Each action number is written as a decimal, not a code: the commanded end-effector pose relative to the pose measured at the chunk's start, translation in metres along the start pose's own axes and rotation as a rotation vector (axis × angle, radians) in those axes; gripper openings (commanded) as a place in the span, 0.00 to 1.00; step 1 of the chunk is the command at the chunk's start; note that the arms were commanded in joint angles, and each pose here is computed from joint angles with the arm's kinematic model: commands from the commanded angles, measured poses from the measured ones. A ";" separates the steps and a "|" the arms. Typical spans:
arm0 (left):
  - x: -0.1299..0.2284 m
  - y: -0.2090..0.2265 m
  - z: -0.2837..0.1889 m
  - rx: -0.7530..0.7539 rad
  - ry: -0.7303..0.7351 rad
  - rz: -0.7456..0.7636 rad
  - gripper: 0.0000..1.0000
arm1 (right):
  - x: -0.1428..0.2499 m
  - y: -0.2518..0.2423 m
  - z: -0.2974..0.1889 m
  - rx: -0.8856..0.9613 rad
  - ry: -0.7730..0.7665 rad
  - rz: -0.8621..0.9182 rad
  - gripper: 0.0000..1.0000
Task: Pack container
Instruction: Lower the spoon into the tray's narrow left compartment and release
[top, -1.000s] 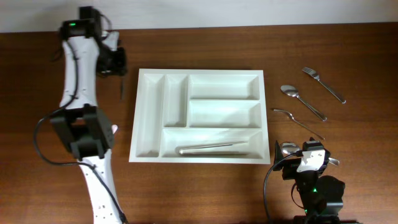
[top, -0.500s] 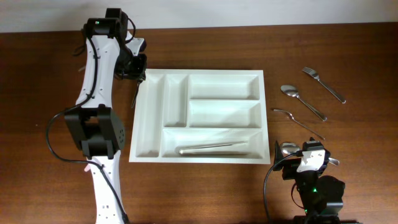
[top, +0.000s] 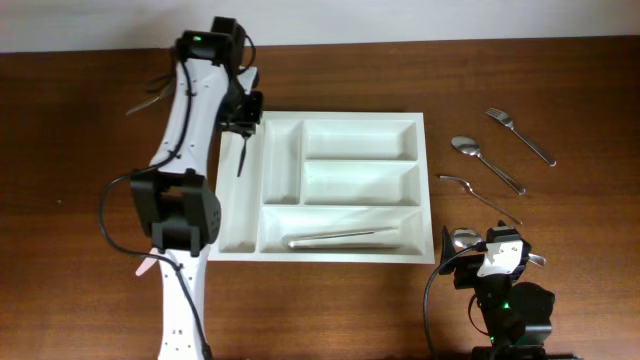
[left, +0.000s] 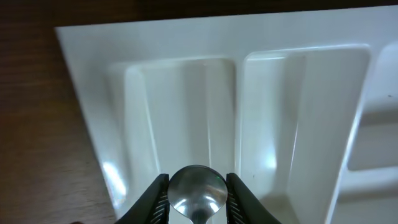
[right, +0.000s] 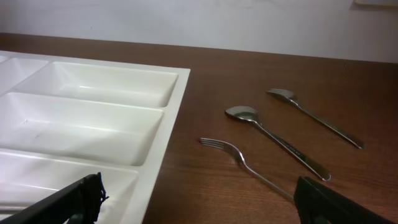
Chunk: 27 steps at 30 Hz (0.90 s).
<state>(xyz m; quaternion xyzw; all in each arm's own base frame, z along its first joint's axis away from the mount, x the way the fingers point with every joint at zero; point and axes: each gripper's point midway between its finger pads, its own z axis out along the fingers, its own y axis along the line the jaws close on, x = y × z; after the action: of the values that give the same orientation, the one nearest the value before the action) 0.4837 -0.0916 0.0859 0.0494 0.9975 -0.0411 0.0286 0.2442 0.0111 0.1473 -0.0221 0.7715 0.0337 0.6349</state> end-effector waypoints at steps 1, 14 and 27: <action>0.000 0.015 0.018 -0.060 0.021 -0.092 0.02 | 0.002 0.004 0.000 -0.017 -0.003 -0.004 0.99; 0.010 0.031 0.047 -0.090 0.068 -0.130 0.02 | 0.002 0.004 0.000 -0.017 -0.003 -0.004 0.99; 0.011 0.031 0.047 -0.093 0.072 -0.128 0.19 | 0.002 0.004 0.000 -0.017 -0.003 -0.004 0.99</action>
<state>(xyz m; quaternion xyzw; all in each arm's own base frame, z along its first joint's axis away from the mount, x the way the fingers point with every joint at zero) 0.4787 -0.0681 0.0402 -0.0073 1.0000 -0.0006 -0.0033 0.2442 0.0111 0.1474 -0.0218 0.7714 0.0339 0.6351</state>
